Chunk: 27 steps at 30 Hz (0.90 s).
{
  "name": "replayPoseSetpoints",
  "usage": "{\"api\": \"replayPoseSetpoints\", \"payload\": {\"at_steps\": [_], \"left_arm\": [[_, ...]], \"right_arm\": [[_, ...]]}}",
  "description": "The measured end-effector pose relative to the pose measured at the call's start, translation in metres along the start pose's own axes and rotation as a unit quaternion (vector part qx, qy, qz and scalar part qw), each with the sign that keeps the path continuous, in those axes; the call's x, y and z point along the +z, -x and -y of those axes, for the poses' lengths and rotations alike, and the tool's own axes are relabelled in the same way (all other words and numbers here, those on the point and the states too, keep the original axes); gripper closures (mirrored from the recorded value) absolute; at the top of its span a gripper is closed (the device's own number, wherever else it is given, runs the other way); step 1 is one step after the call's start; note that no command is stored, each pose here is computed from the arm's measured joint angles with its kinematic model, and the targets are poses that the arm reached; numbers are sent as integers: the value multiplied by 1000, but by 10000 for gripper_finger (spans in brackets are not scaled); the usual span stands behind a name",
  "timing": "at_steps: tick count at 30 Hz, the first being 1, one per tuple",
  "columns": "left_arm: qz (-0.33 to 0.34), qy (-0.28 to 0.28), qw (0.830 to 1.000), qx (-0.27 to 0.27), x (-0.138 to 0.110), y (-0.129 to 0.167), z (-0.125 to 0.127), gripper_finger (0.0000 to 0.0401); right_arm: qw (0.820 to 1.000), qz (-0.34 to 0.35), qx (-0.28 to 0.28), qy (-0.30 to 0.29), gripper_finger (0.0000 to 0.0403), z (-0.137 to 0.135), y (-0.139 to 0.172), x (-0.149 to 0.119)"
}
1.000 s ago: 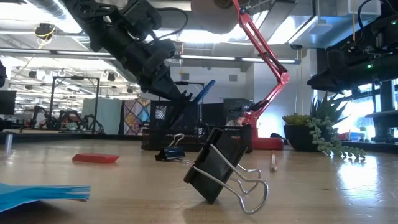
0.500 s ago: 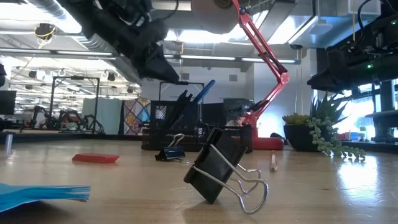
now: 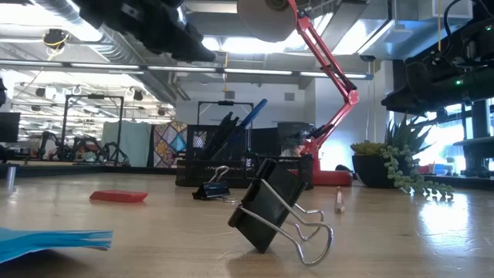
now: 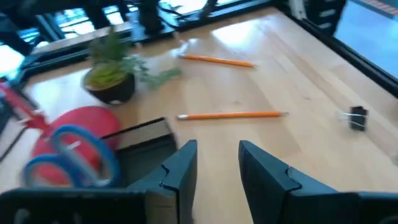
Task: Pick and place office supplies into organizer
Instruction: Put the red eraser into the black desk organizer
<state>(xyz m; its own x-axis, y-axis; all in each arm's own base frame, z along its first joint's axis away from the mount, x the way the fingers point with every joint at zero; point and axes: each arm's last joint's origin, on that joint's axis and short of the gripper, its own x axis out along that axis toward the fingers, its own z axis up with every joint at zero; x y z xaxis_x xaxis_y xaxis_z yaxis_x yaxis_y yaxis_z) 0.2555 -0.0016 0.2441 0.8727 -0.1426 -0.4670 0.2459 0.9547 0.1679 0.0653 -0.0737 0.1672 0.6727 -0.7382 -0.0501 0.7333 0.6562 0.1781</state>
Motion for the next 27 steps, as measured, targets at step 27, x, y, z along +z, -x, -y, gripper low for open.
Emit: {"api": "replayPoseSetpoints", "payload": {"at_steps": [27], "left_arm": [[-224,37,969,-96,-55,-65,94,230]], "right_arm": [[1000,0,0,-14,258,0,0,0]]}}
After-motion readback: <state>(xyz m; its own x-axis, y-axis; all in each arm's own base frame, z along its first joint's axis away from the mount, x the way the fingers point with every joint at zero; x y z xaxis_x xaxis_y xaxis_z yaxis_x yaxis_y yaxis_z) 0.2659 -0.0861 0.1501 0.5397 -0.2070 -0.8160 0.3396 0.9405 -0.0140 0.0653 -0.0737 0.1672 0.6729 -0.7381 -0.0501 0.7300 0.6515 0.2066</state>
